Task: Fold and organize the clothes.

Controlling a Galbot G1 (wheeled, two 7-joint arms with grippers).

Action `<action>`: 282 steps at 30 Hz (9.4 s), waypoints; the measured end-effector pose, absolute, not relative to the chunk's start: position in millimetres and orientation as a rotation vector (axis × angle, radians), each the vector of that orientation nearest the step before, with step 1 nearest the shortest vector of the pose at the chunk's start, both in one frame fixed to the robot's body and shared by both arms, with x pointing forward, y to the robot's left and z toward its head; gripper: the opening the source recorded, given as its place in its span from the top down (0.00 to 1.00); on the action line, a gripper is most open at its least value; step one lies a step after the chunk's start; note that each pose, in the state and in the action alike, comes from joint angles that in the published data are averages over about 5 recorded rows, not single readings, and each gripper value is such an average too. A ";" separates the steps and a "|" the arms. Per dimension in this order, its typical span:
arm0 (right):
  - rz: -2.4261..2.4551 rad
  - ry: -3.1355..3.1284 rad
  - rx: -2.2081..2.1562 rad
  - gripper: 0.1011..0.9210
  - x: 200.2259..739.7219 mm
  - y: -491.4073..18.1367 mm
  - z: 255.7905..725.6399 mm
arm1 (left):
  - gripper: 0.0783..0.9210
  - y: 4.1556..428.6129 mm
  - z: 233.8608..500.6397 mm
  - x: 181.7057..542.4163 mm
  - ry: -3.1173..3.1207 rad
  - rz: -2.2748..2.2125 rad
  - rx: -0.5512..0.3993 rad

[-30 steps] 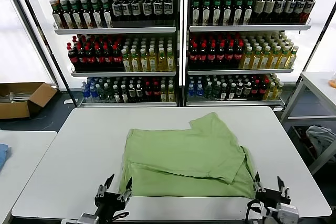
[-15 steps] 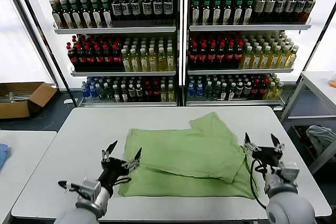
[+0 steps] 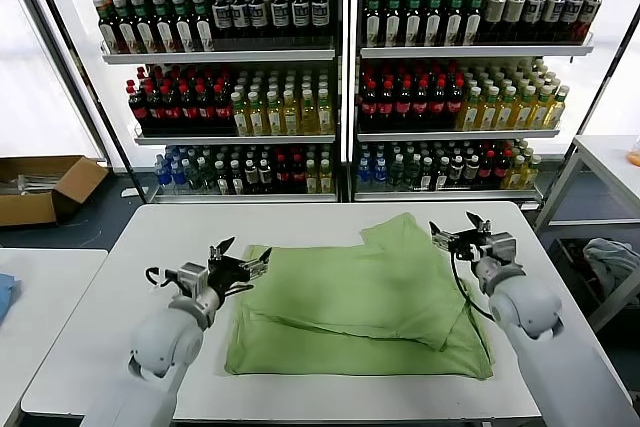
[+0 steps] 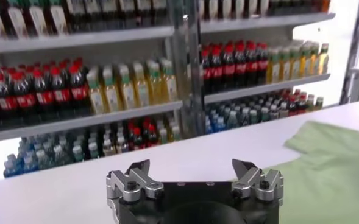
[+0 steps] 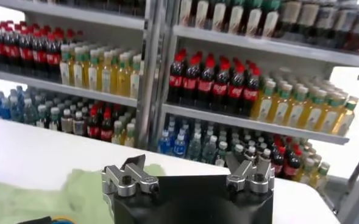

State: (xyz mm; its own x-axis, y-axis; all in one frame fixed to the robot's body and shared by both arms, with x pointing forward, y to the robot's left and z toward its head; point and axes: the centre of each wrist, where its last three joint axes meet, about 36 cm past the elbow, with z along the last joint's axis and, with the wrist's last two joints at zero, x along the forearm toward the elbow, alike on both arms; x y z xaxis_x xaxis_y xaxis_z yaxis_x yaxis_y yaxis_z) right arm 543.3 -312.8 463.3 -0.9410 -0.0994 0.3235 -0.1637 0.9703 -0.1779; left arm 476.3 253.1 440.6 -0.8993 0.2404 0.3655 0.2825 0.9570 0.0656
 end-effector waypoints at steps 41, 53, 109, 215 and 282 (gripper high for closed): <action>0.218 -2.632 0.122 0.12 629.7 -244.2 401.2 | 0.12 264.6 393.3 555.5 -2.559 -0.247 -0.319; 0.210 -2.615 0.134 0.41 625.6 -237.9 390.1 | 0.47 258.7 384.8 556.0 -2.539 -0.241 -0.337; 0.130 -2.870 0.033 0.99 473.4 -233.3 426.4 | 0.99 251.5 411.9 452.1 -2.740 -0.326 -0.402; 0.267 -2.910 -0.281 0.12 315.8 -258.5 446.0 | 0.88 227.0 380.4 359.4 -2.591 -0.049 -0.203; 0.199 -2.890 -0.321 0.12 290.2 -252.4 447.6 | 0.98 280.3 442.1 382.1 -2.739 -0.035 -0.202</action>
